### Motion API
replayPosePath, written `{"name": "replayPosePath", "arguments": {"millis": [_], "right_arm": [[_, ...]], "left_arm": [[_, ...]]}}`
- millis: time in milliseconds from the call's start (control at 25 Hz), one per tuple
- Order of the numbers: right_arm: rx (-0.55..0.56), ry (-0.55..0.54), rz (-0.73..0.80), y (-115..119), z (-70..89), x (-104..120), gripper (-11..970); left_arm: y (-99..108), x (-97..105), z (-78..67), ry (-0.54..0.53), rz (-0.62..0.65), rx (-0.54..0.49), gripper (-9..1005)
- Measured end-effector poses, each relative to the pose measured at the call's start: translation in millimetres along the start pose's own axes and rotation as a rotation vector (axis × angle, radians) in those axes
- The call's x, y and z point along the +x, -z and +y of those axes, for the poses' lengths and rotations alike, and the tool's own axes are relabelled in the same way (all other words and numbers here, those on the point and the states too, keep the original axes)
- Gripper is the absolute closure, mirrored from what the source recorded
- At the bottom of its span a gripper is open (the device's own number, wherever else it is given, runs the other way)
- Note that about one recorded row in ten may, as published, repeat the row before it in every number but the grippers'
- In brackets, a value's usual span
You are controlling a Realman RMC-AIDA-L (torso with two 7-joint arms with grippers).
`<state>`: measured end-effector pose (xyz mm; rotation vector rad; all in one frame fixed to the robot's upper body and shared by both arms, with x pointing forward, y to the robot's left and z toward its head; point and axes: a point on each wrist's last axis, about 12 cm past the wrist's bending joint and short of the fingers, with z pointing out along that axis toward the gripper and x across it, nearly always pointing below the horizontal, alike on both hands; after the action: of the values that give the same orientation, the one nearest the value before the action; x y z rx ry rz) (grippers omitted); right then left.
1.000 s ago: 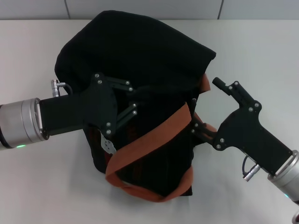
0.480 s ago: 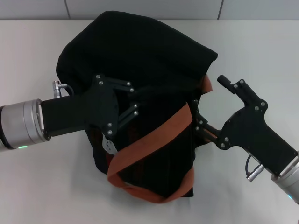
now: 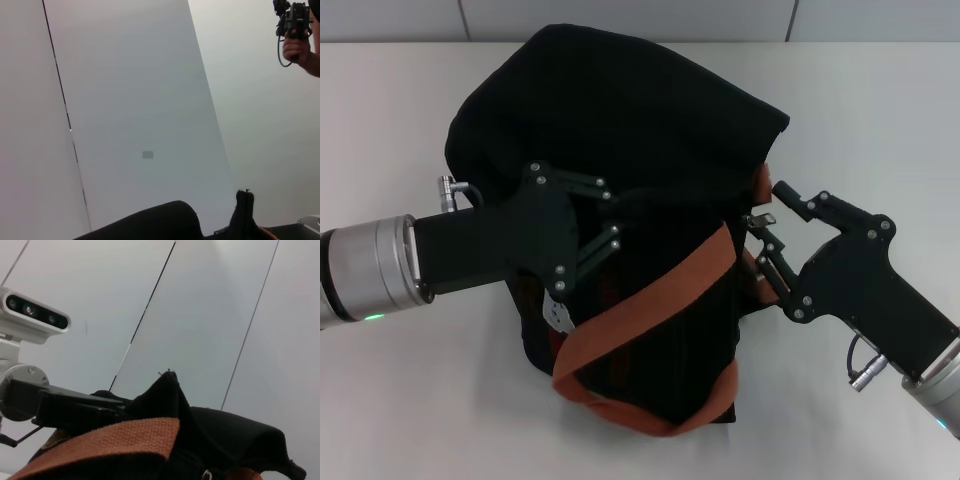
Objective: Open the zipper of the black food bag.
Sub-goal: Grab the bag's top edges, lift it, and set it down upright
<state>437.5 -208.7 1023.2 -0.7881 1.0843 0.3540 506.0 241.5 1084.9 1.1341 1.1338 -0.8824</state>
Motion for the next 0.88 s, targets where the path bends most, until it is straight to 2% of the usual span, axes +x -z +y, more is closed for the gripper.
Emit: {"name": "replayPosePath", "arguments": {"millis": [160,880], "right_arm": [[-0.002,-0.001,-0.001,0.6,0.6,-0.2,700],[0.014,0.089,0.025,6.1,7.7,0.3,749]], "left_arm": [[-0.1,0.5,0.3,0.0,0.004,-0.004,896],[-5.2,3.4,1.1,0.007,0.007,-0.003,896]]}}
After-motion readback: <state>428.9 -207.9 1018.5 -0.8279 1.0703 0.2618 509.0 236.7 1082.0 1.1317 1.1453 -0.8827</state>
